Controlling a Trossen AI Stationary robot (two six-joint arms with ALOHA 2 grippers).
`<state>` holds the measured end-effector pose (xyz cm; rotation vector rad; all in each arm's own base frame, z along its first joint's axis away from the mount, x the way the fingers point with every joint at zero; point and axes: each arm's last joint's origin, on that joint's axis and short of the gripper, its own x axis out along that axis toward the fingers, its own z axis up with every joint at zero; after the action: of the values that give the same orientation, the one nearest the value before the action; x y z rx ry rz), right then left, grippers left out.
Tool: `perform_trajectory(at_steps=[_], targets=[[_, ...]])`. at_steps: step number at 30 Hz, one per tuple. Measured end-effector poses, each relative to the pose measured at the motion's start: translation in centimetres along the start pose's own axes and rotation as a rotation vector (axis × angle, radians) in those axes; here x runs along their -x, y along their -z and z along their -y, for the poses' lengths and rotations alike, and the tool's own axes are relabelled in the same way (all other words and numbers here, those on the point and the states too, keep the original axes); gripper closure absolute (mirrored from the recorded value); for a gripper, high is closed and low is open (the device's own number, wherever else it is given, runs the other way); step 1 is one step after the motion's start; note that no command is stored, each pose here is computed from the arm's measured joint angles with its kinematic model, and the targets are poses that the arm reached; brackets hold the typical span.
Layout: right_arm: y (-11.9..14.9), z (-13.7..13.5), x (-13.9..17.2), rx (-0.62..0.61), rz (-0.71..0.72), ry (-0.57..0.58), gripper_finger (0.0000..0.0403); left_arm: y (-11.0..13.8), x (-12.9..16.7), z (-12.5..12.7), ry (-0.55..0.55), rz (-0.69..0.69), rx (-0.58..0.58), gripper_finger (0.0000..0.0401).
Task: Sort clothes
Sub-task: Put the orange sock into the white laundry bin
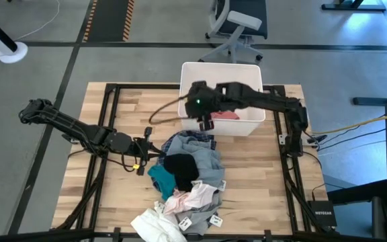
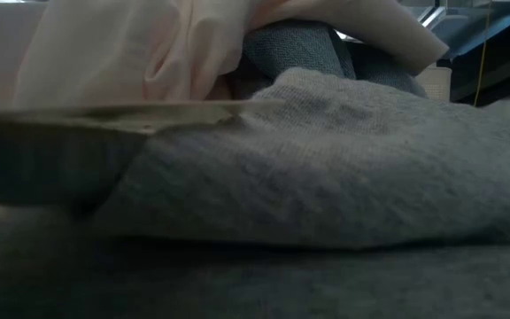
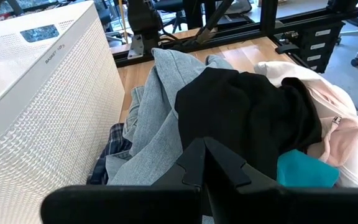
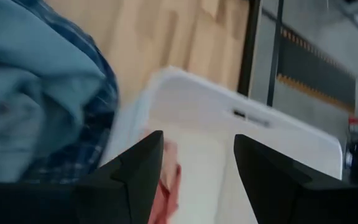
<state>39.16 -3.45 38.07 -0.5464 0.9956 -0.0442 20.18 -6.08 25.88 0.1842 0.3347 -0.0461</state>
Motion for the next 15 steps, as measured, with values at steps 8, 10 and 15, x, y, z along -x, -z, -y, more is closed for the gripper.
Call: perform_trajectory(at_steps=[8, 10, 15], targets=[[-3.5, -5.8, 2.0, 0.120, 0.143, -0.047, 0.0188, 0.0, 0.0, 0.0, 0.000, 0.000, 0.000, 0.0401], [-4.2, -7.2, 2.3, 0.149, 0.165, -0.063, 0.0188, 0.0, 0.0, 0.0, 0.000, 0.000, 0.000, 0.0401], [-5.4, -10.8, 2.7, 0.221, 0.198, -0.106, 0.0188, 0.0, 0.0, 0.0, 0.000, 0.000, -0.003, 0.0401]])
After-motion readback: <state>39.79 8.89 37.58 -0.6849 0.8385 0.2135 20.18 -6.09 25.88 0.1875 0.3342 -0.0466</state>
